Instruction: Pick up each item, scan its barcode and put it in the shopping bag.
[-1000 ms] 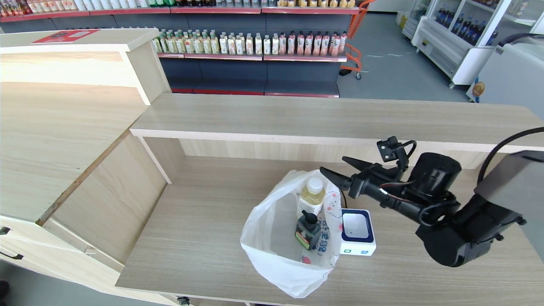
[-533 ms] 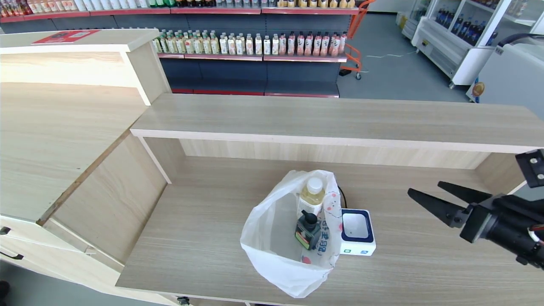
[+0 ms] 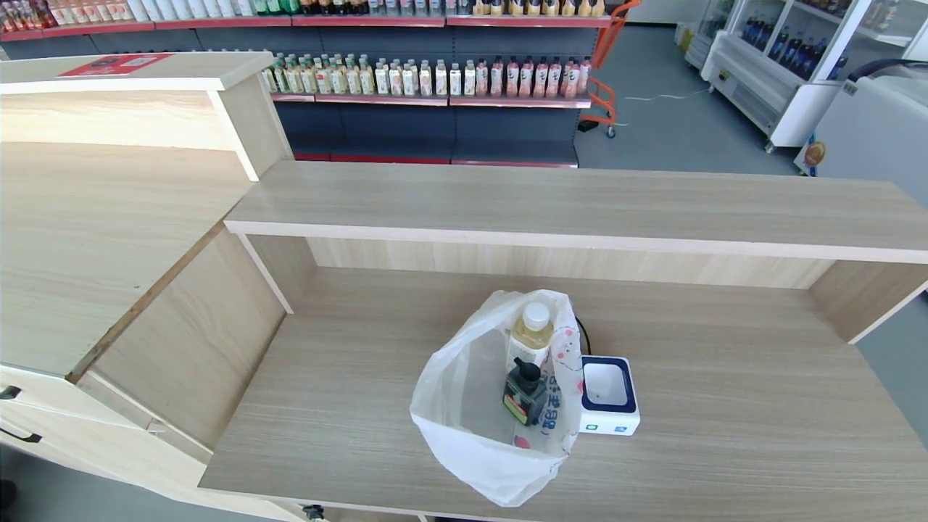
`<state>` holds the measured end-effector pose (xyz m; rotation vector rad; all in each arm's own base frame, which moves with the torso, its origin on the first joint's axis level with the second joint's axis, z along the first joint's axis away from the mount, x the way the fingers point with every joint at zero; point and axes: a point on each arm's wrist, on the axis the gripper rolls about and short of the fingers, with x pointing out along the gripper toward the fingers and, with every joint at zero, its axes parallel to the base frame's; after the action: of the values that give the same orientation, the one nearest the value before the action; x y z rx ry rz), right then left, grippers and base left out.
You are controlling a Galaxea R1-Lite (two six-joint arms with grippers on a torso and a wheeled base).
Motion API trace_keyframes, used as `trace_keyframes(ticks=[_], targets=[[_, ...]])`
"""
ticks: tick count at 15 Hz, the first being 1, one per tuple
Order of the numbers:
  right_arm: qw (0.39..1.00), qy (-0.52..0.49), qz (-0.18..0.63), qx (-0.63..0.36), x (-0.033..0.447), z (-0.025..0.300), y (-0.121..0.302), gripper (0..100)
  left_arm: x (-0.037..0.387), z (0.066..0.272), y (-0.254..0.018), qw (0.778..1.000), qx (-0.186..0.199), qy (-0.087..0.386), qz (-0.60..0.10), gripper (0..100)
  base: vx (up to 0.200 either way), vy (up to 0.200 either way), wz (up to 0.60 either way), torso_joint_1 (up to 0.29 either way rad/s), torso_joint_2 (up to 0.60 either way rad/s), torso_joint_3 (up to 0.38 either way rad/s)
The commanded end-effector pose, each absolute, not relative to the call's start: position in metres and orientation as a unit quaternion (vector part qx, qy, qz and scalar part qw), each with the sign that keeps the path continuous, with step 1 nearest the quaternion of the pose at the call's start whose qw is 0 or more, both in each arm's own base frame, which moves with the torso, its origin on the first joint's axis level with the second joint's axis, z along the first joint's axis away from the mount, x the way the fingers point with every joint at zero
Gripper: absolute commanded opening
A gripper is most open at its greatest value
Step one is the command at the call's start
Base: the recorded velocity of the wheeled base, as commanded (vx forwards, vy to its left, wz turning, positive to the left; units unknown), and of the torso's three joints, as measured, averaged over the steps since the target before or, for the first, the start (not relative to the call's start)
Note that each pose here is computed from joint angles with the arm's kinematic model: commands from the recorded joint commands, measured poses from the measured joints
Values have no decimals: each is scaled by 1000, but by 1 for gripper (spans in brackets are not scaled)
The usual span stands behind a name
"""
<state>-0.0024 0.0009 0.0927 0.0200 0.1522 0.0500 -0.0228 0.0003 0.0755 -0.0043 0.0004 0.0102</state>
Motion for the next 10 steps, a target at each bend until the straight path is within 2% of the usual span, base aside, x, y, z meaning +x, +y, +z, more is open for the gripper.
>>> trace_keyframes(ticks=[1, 8, 9, 10], targets=[[1000, 2, 1, 2, -22, 76, 1, 100, -23, 75, 0, 1000, -2, 0, 5, 100, 0, 0, 0, 0, 0, 0], [1000, 0, 4, 9, -23, 75, 0, 100, -23, 75, 0, 1000, -2, 0, 5, 100, 0, 0, 0, 0, 0, 0], [1000, -1, 4, 13, -23, 76, 0, 0, -23, 75, 0, 1000, -2, 0, 5, 100, 0, 0, 0, 0, 0, 0], [1000, 0, 4, 12, -23, 75, 0, 0, -23, 75, 0, 1000, -2, 0, 5, 100, 0, 0, 0, 0, 0, 0]])
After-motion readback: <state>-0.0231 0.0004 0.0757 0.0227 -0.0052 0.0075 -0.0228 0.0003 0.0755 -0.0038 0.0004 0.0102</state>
